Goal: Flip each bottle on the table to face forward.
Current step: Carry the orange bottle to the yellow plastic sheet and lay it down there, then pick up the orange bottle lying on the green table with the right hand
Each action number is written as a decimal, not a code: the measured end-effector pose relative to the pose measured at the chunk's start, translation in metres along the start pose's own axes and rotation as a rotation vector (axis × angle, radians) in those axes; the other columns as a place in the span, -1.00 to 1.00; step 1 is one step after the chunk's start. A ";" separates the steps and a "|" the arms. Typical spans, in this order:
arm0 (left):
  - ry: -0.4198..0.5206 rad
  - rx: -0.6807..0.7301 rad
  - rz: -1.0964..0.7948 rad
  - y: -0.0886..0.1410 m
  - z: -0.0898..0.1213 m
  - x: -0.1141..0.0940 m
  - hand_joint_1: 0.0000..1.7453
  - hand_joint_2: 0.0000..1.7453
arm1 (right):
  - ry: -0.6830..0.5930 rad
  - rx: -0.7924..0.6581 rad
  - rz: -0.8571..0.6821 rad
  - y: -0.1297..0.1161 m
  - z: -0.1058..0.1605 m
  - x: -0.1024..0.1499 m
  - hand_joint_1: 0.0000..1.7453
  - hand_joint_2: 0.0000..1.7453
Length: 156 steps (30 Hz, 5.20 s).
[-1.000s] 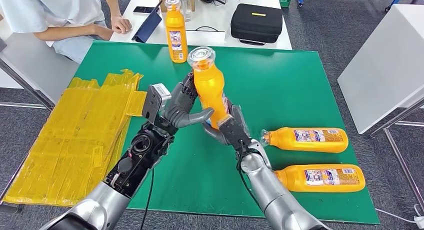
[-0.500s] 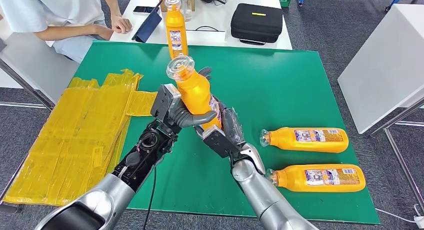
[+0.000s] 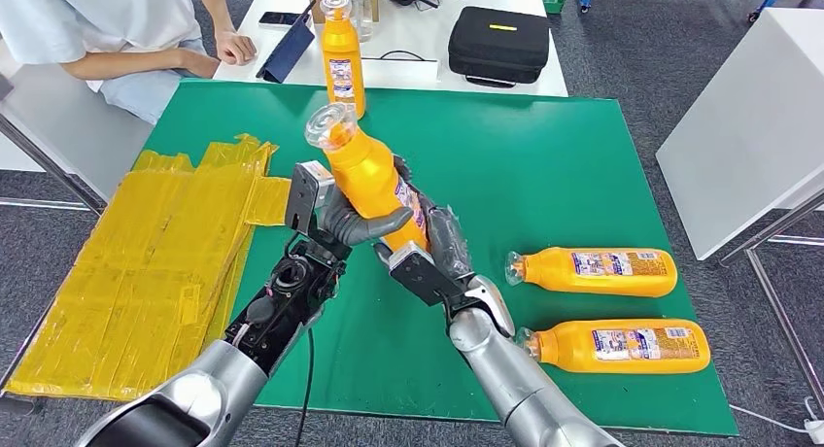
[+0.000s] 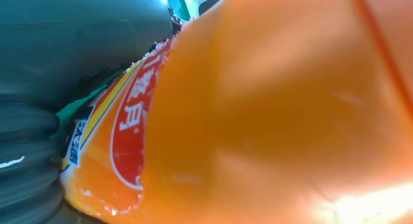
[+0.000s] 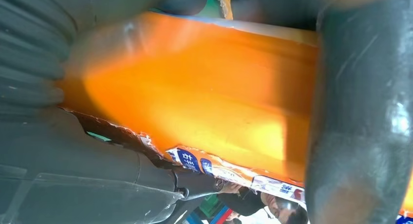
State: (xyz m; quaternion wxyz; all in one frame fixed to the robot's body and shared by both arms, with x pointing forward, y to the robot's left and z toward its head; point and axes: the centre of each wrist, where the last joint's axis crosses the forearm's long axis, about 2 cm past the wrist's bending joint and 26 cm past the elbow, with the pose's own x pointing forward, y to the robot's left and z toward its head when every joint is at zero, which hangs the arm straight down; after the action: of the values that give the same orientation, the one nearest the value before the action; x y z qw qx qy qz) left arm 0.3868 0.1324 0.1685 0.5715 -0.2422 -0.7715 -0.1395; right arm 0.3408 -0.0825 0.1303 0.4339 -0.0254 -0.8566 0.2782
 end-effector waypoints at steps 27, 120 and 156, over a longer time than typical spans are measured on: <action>-0.066 0.398 -0.452 0.060 0.013 0.016 1.00 1.00 | -0.185 -0.162 0.096 -0.032 0.005 0.032 -1.00 1.00; 0.020 0.250 -0.598 0.152 0.054 0.003 -1.00 1.00 | 0.195 0.292 0.819 -0.183 0.121 -0.032 -1.00 1.00; -0.007 0.189 -0.562 0.113 0.041 -0.007 -1.00 1.00 | 0.606 0.328 0.999 -0.256 0.185 -0.085 -1.00 1.00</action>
State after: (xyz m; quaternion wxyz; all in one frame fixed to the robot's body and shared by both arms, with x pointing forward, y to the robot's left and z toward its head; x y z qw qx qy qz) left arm 0.4157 0.2461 0.1423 0.5280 0.0346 -0.8198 -0.2189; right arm 0.3043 -0.4064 0.1094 0.4736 -0.4352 -0.5255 0.5569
